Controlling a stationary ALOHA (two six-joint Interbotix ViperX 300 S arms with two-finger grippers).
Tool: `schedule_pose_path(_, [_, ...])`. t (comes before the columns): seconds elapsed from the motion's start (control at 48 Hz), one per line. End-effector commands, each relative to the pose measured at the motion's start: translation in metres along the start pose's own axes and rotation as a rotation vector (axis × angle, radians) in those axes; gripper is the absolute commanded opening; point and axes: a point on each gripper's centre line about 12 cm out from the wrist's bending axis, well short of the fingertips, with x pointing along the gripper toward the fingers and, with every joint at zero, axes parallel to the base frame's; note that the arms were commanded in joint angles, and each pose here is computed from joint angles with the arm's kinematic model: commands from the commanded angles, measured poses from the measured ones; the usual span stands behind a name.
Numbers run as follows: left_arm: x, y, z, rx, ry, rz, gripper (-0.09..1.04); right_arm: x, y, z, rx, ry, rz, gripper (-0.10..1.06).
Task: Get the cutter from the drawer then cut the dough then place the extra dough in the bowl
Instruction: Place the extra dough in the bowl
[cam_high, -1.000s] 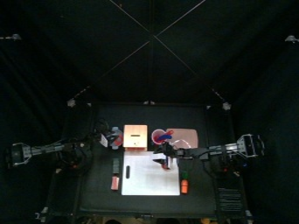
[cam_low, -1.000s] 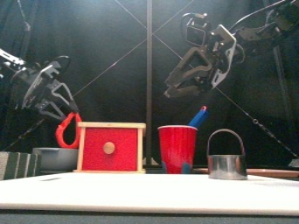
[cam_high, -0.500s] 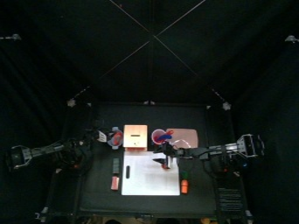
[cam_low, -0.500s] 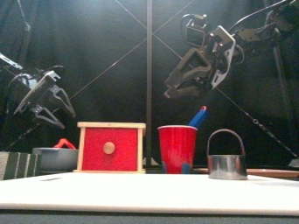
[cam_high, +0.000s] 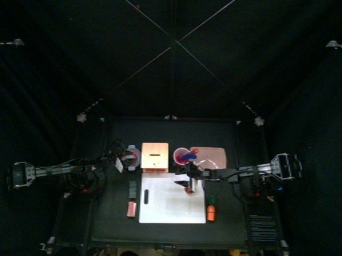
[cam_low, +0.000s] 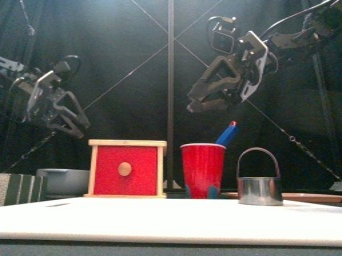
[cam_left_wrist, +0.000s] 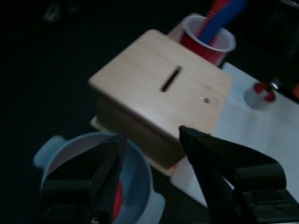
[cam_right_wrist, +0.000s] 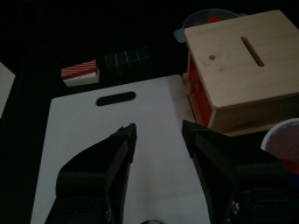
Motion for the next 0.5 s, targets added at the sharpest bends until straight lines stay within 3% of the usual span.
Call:
schedule_pose_path(0.021, [-0.003,-0.034,0.016,0.237,-0.126,-0.142,0.88,-0.005,-0.005,0.014,-0.003,-0.077,-0.010,0.83])
schedule_pose_path(0.167, [-0.012,-0.056,0.021,0.363,-0.274,-0.235,0.88,-0.008,-0.008,0.022,-0.020,-0.148,-0.012,0.83])
schedule_pose_path(0.271, [-0.015,-0.056,0.022,0.364,-0.337,-0.239,0.88,-0.009,-0.008,0.025,-0.028,-0.177,-0.010,0.83])
schedule_pose_path(0.5, [-0.017,-0.055,0.017,0.354,-0.352,-0.238,0.88,-0.010,-0.008,0.028,-0.021,-0.210,-0.011,0.83])
